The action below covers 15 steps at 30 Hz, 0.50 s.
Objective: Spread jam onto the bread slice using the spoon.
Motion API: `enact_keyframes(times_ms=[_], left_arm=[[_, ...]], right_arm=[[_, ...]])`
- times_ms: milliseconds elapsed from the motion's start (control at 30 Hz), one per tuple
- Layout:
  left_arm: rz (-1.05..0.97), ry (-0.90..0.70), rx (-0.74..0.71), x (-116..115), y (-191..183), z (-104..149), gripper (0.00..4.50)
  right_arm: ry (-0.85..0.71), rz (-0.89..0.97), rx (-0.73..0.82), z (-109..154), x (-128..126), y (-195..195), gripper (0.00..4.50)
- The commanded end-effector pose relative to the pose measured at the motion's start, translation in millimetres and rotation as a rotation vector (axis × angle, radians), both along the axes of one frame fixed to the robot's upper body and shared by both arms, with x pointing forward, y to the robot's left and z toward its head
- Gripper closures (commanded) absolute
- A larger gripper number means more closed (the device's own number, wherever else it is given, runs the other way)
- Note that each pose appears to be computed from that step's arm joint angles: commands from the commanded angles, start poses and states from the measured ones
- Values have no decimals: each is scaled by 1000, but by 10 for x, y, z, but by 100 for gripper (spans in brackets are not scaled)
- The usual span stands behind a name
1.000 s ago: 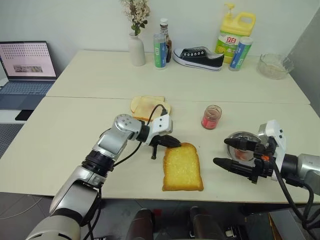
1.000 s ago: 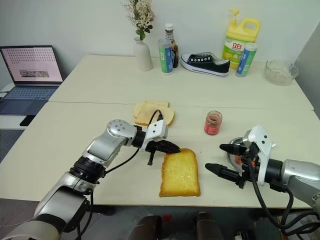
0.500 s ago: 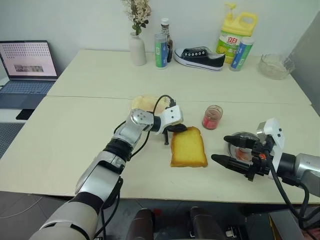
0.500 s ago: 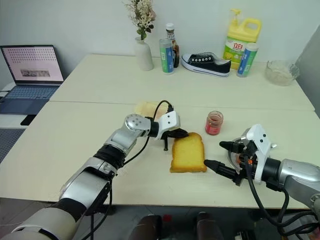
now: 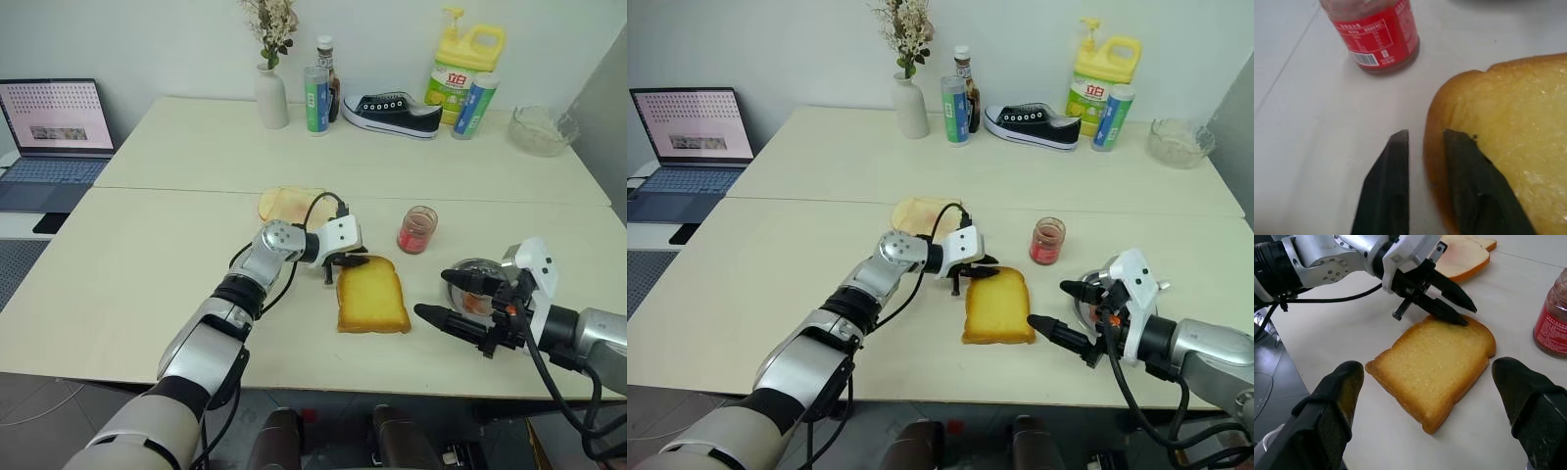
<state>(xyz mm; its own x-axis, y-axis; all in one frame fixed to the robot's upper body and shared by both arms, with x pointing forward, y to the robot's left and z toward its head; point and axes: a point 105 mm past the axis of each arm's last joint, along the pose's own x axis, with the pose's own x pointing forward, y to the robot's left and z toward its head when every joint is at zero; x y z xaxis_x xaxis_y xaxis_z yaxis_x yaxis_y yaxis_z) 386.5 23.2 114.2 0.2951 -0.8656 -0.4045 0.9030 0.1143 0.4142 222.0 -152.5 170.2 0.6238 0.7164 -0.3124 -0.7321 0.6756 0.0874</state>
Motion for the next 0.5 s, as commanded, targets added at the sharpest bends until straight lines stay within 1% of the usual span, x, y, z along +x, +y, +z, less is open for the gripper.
enact_keyframes(times_ms=[33, 67, 133, 167, 200, 267, 333, 433, 500], left_arm=[[-7, -58, -81, 40, 0, 315, 228], [-8, -59, -87, 38, 1, 337, 201], [0, -78, -110, 44, 75, 467, 131], [1, -100, -113, 35, 140, 540, 106], [1, -114, -113, 25, 184, 587, 66], [-14, -135, -149, -70, 241, 709, 8], [-40, -127, -193, -206, 235, 786, 3], [-109, -77, -209, -518, 164, 709, 3], [-142, -32, -240, -726, 60, 665, 3]], right_arm=[[-47, -34, -8, 99, -22, -71, 0], [-46, -44, -10, 98, -26, -93, 0], [-55, -100, -18, 112, -17, -193, 0], [-56, -131, -23, 115, -21, -249, 0], [-57, -152, -25, 117, -25, -285, 0], [-53, -210, -23, 121, -68, -390, 0], [-58, -277, 3, 151, -99, -505, 0], [-81, -470, 62, 179, -99, -804, 0], [-84, -610, 142, 170, -112, -1005, 0]])
